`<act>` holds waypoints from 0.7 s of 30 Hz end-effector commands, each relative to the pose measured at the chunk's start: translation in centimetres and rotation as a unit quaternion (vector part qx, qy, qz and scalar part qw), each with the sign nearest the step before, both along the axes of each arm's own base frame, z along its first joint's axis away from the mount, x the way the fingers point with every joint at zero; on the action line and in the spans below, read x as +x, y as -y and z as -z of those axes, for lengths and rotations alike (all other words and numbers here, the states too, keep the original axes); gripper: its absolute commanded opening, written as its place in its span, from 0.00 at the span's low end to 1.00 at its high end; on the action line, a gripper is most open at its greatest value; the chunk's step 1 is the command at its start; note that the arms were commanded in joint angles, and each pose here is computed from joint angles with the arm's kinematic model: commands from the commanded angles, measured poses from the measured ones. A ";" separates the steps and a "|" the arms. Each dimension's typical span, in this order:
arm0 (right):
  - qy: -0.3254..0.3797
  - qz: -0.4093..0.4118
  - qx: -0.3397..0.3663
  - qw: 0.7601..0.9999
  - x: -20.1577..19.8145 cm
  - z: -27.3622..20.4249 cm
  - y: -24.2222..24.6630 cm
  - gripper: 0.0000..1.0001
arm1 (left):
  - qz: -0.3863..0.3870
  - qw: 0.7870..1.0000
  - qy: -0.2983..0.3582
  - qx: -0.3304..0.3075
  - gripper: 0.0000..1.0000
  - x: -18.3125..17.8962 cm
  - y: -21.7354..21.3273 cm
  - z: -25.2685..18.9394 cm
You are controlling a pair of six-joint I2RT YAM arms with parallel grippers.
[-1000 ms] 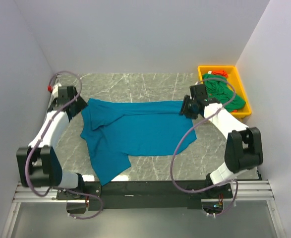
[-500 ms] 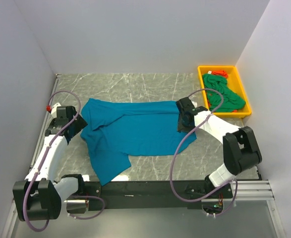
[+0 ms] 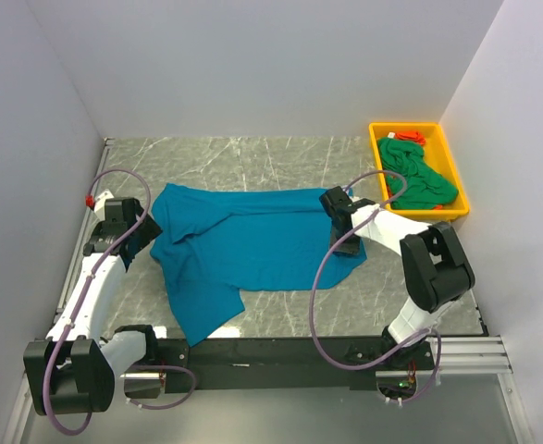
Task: Fold and stack the t-shirts
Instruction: Fold the tshirt
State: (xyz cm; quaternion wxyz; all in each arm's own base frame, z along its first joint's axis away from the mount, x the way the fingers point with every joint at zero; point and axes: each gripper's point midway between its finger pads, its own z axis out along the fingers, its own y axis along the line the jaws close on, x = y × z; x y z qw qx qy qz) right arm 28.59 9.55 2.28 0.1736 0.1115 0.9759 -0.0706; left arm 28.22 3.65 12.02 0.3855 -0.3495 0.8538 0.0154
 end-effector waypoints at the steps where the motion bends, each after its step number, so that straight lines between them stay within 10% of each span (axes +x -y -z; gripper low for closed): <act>1: 0.014 0.022 -0.019 0.999 0.7 -0.1 0.4 0.41 | -0.004 1.000 0.026 0.014 0.84 0.7 -0.6 -1.3; 12: 0.027 0.044 -0.056 0.997 -1.0 -1.7 2.7 0.10 | -0.003 0.999 0.032 0.013 0.84 0.6 -0.5 -1.6; 21: 0.025 0.082 -0.064 0.994 -5.3 -2.5 4.9 0.07 | -0.007 0.999 0.032 0.015 0.84 0.5 -0.6 -1.6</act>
